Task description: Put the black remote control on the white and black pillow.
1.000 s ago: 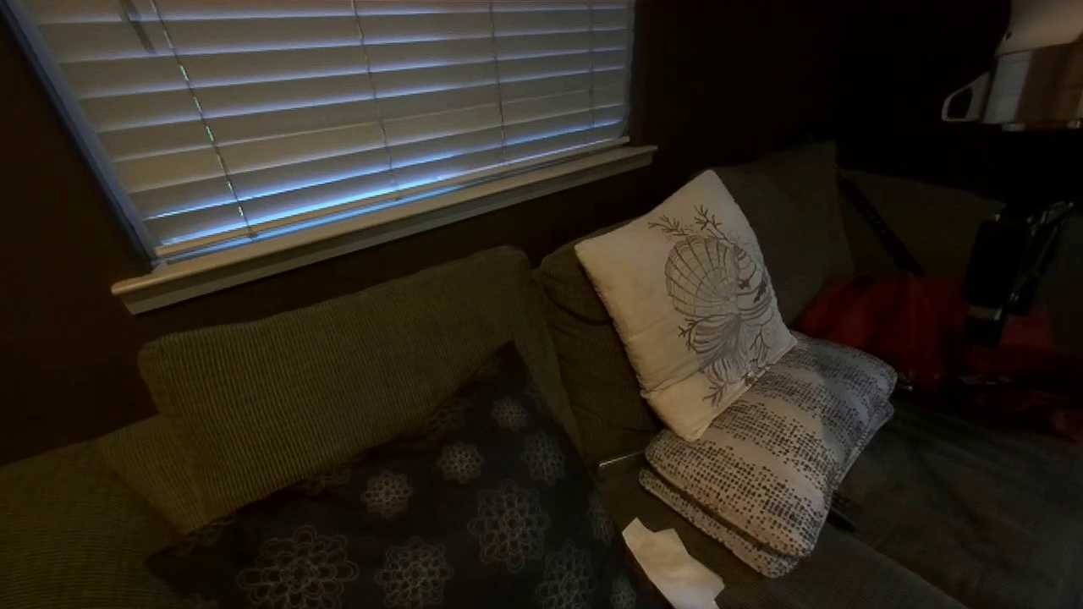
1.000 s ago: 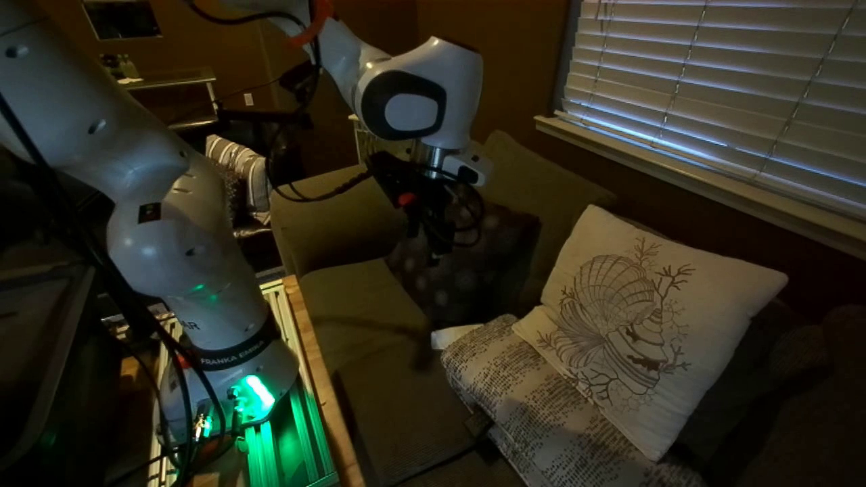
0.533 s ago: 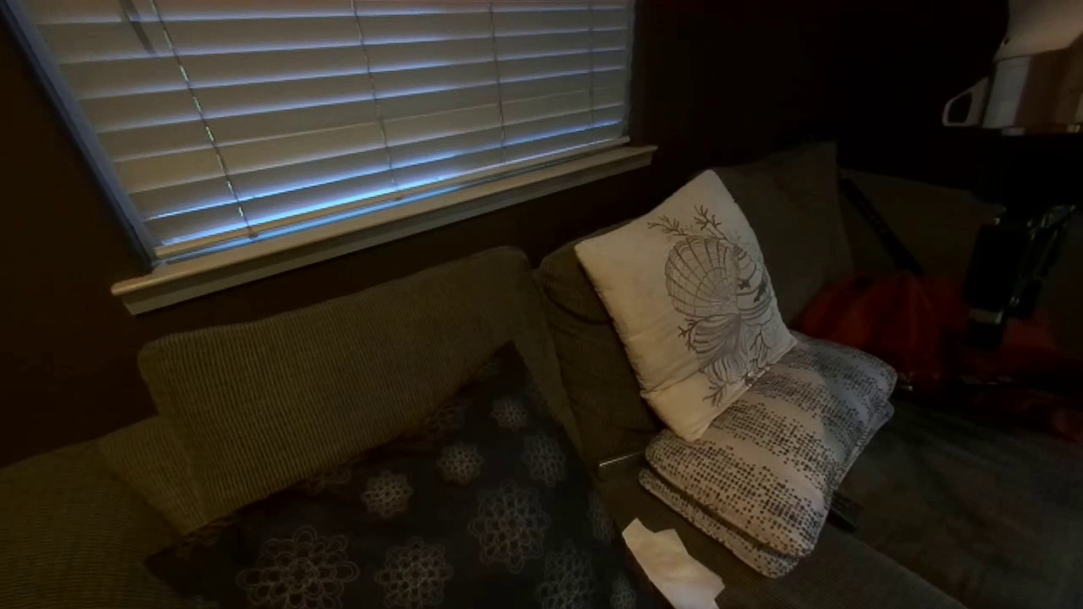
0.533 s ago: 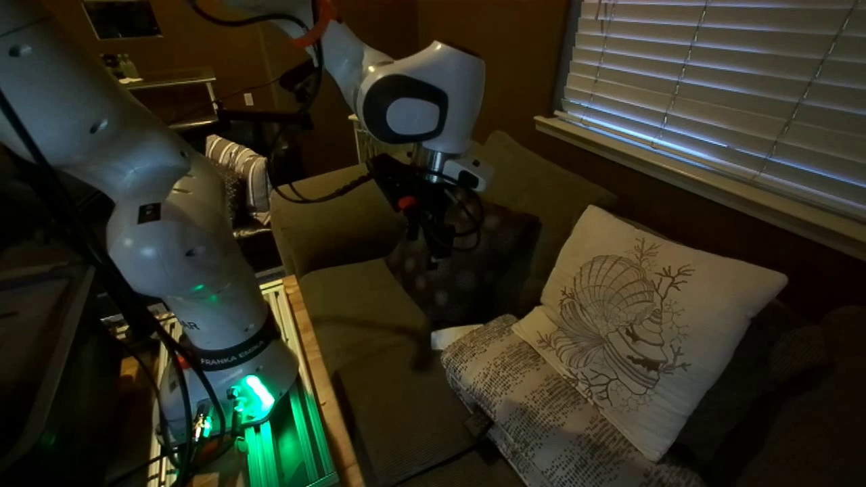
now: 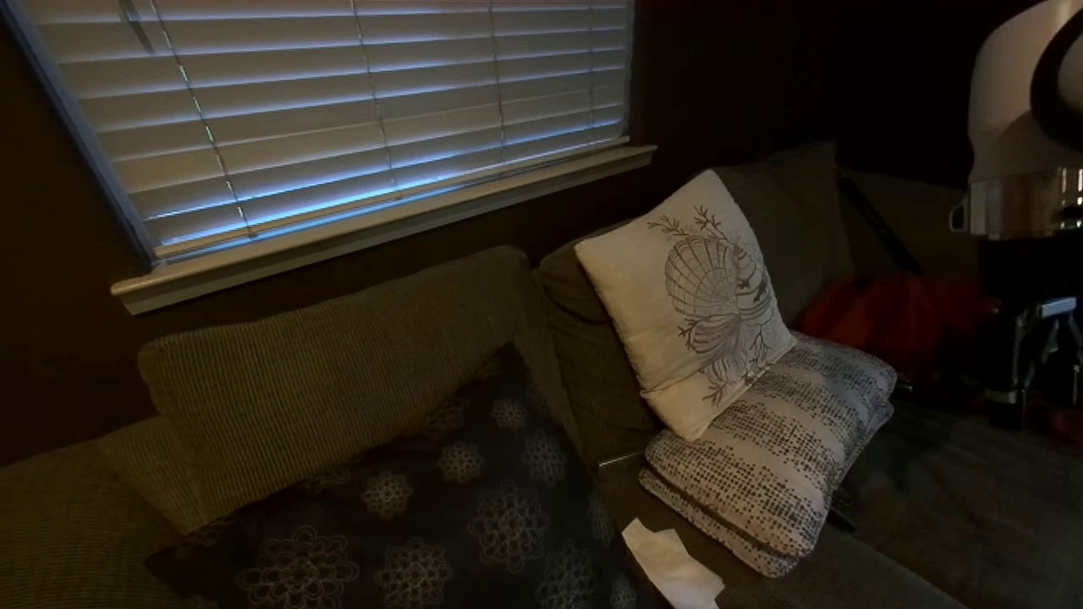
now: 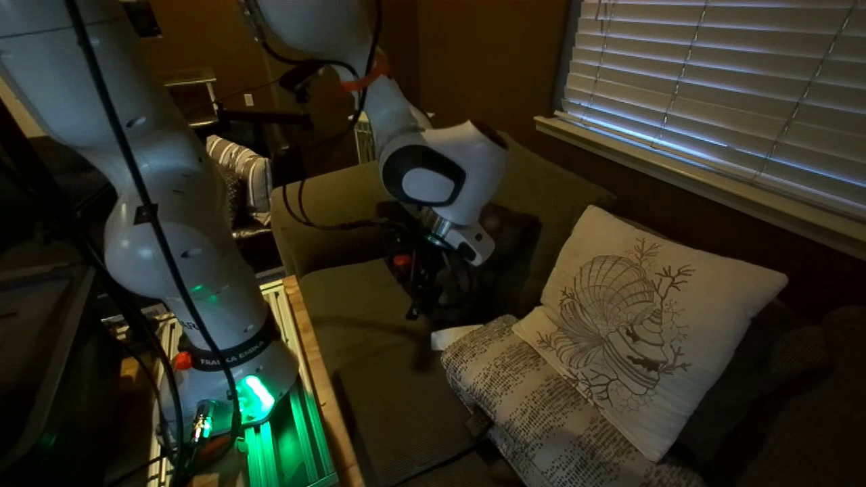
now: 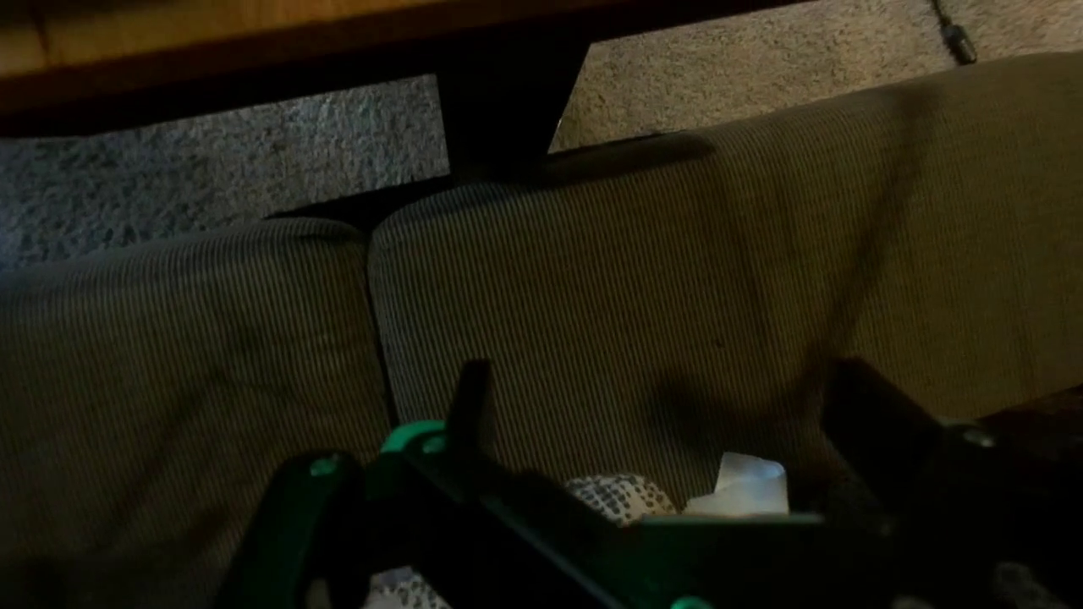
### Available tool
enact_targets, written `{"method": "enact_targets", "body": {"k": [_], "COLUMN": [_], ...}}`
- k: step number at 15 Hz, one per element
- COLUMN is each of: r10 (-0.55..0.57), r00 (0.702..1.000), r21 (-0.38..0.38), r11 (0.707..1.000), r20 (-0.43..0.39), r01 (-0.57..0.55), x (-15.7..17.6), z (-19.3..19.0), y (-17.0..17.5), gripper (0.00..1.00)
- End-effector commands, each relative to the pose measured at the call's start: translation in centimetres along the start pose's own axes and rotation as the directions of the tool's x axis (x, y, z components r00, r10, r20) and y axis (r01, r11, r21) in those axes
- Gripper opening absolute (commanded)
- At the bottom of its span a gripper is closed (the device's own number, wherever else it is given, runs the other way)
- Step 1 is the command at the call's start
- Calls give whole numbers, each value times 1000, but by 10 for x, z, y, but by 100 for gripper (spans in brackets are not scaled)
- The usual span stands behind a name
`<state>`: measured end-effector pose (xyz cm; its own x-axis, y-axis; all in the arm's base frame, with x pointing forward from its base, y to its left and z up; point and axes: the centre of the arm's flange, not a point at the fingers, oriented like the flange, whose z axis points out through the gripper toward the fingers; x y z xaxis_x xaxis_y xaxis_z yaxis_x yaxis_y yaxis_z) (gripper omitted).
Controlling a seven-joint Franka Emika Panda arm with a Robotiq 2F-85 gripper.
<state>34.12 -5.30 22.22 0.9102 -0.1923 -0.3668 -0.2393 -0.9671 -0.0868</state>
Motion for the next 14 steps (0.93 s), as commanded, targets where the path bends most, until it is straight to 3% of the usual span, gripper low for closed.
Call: {"method": "enact_targets", "body": {"k": [1, 8, 14], "r10": [51, 33, -21], "r00": [998, 996, 999], "r21": [34, -77, -165], "r11": [998, 997, 986], "r20": [45, 78, -28], "r01": [-53, -27, 16], "x": [36, 65, 66], "z": [46, 110, 148], "y": [13, 28, 49], "gripper": [100, 100, 100]}}
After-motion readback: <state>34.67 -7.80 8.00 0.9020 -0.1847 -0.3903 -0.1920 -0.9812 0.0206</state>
